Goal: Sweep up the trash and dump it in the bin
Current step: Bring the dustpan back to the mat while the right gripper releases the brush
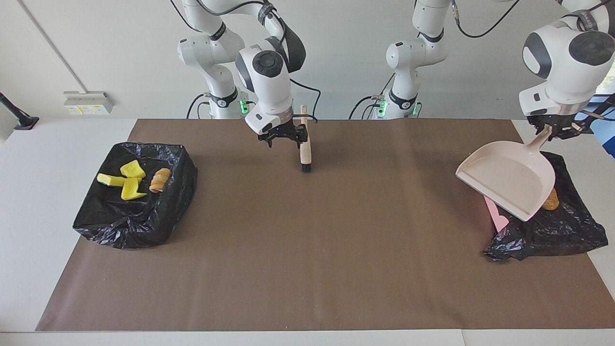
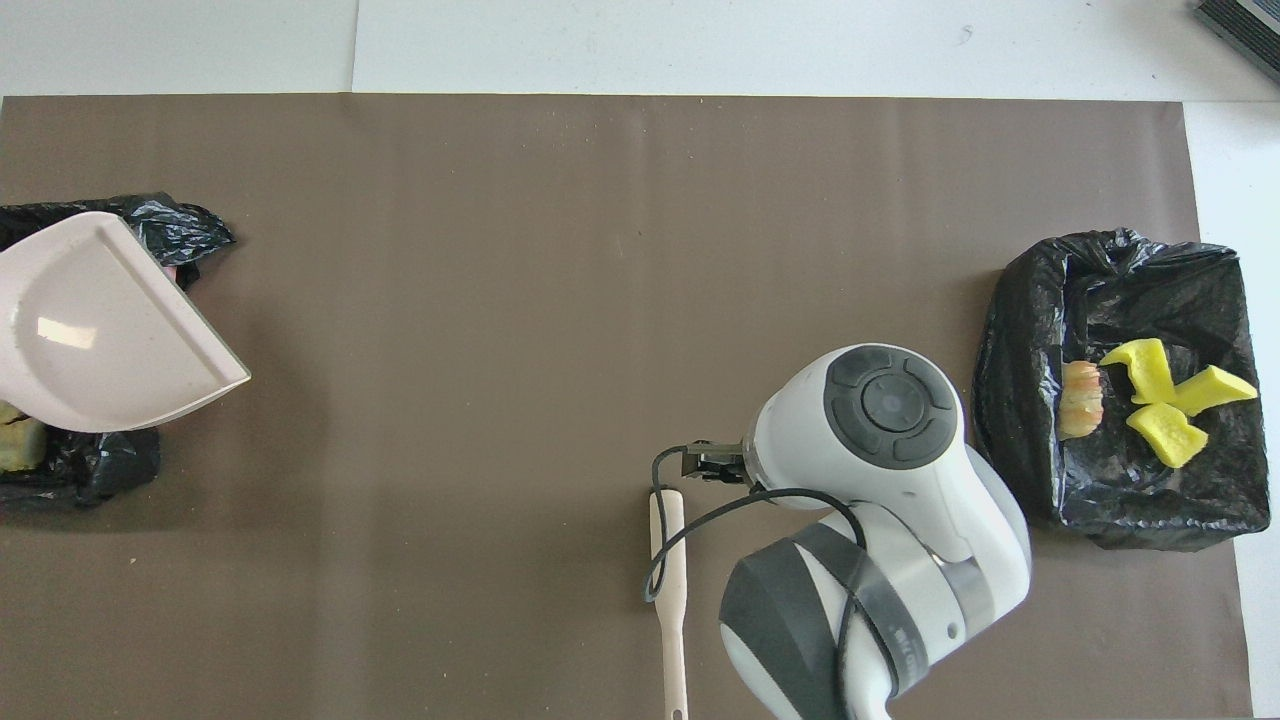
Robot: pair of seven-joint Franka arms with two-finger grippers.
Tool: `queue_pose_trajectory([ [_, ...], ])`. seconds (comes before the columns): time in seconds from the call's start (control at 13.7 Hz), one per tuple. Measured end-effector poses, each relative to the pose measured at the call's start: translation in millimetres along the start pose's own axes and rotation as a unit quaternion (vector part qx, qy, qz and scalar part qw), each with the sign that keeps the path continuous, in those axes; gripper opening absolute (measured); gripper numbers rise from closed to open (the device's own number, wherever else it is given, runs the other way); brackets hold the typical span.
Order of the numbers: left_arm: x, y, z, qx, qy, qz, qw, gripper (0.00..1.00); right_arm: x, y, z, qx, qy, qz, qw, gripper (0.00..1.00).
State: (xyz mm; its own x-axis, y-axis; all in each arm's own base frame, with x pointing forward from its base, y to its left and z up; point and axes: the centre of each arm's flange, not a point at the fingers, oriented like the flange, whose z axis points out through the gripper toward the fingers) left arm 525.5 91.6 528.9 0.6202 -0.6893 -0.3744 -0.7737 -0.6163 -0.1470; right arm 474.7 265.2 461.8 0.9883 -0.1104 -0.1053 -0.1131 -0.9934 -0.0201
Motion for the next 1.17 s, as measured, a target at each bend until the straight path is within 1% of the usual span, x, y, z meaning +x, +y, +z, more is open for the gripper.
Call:
queue_pose_trajectory([
  [0.22,65,51,-10,-0.035,0.036,-0.076,0.996,0.31,15,29,-55,0.006,0.019,0.003,1.000,1.00],
  [0.51,147,123,-30,-0.088,0.077,-0.159,0.980,0.31,15,61,-102,0.013,0.050,0.019,0.998,1.00],
  [0.58,173,146,-35,-0.098,0.084,-0.184,0.974,0.31,15,68,-113,0.016,0.057,0.025,0.998,1.00],
  [0.8,253,213,-48,-0.120,0.092,-0.241,0.959,0.31,22,88,-145,0.026,0.078,0.045,0.996,1.00],
  [0.95,295,243,-59,-0.138,0.097,-0.264,0.950,0.31,26,102,-161,0.026,0.086,0.049,0.995,1.00],
  [1.17,347,284,-76,-0.150,0.102,-0.303,0.936,0.31,24,120,-189,-0.007,0.096,0.032,0.995,1.00],
])
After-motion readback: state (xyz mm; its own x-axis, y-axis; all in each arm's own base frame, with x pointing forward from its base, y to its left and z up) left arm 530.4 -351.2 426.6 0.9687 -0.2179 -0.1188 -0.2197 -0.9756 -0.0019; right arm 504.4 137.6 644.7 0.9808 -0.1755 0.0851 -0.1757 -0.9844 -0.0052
